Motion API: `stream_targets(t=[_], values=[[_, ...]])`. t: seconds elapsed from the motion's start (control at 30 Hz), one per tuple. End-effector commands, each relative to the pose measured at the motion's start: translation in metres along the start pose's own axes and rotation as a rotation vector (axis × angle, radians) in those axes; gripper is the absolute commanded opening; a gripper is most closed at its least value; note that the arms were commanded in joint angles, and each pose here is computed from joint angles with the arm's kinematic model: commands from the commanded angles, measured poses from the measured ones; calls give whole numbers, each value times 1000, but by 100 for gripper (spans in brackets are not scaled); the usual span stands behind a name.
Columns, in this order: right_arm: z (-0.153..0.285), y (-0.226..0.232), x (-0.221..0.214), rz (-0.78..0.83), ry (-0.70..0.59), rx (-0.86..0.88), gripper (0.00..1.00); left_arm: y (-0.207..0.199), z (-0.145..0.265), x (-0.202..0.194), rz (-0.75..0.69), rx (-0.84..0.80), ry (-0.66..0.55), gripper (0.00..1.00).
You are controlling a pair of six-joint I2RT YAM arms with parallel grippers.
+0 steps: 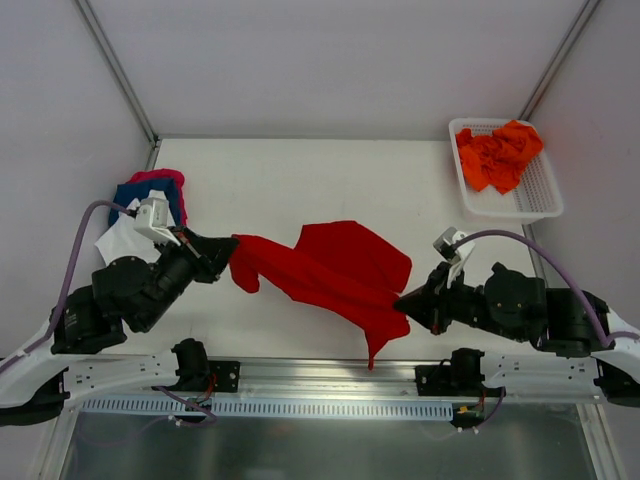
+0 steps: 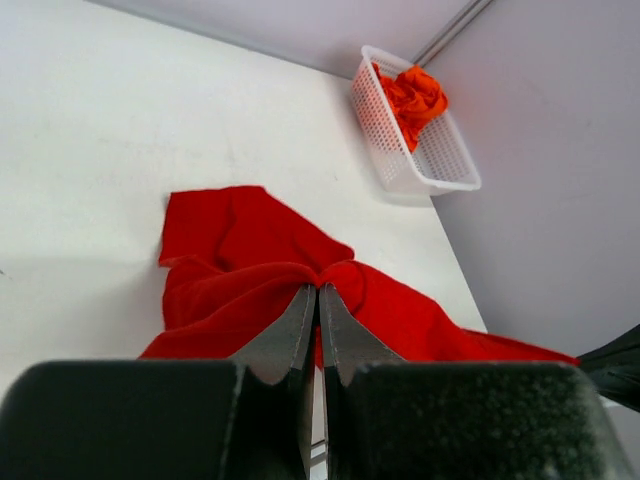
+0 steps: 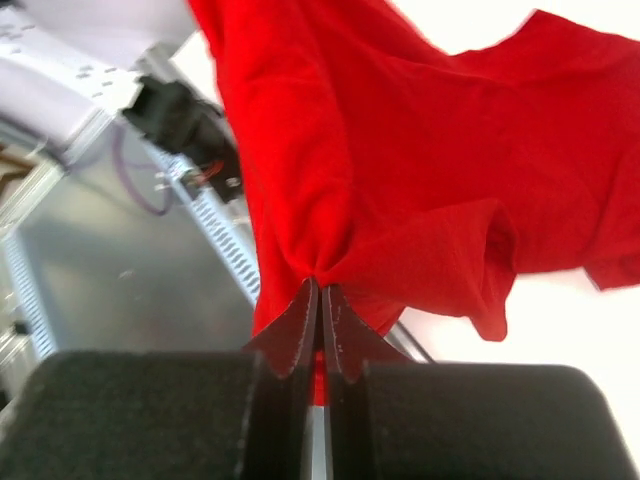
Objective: Fold and stack the t-shirts
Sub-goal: Flatten the tshirt out
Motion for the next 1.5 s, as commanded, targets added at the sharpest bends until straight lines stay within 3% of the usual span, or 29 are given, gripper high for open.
stream_targets(t=[0.0,0.33,0.7,1.07,1.27,1.43,1.47], values=[[8,34,20,34,-53,195,0,-8,3,18,-22,-13,-37,0],[17,91,22,68,-37,523,1,-37,16,50,-33,-98,-64,0],[65,133,63,116,-215,836,0,-103,56,110,10,-382,-121,0],[134,139,107,197,-471,995,0,-178,98,164,21,-676,-158,0],[167,109,127,185,-624,884,0,-195,111,188,12,-731,-210,0],[146,62,114,132,-627,615,0,-180,85,194,-31,-575,-281,0],[132,36,109,96,-598,460,0,-177,76,189,-50,-538,-279,0]])
Point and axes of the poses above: each gripper's point midway between its finger pads, its own z axis back along the fingers, its own y axis along the line the jaws close on, x = y × z, the point moved 1 cm from there along z, back along the fingers, and after that the axes turned 9 degrees about z, right-handed, at the moved point
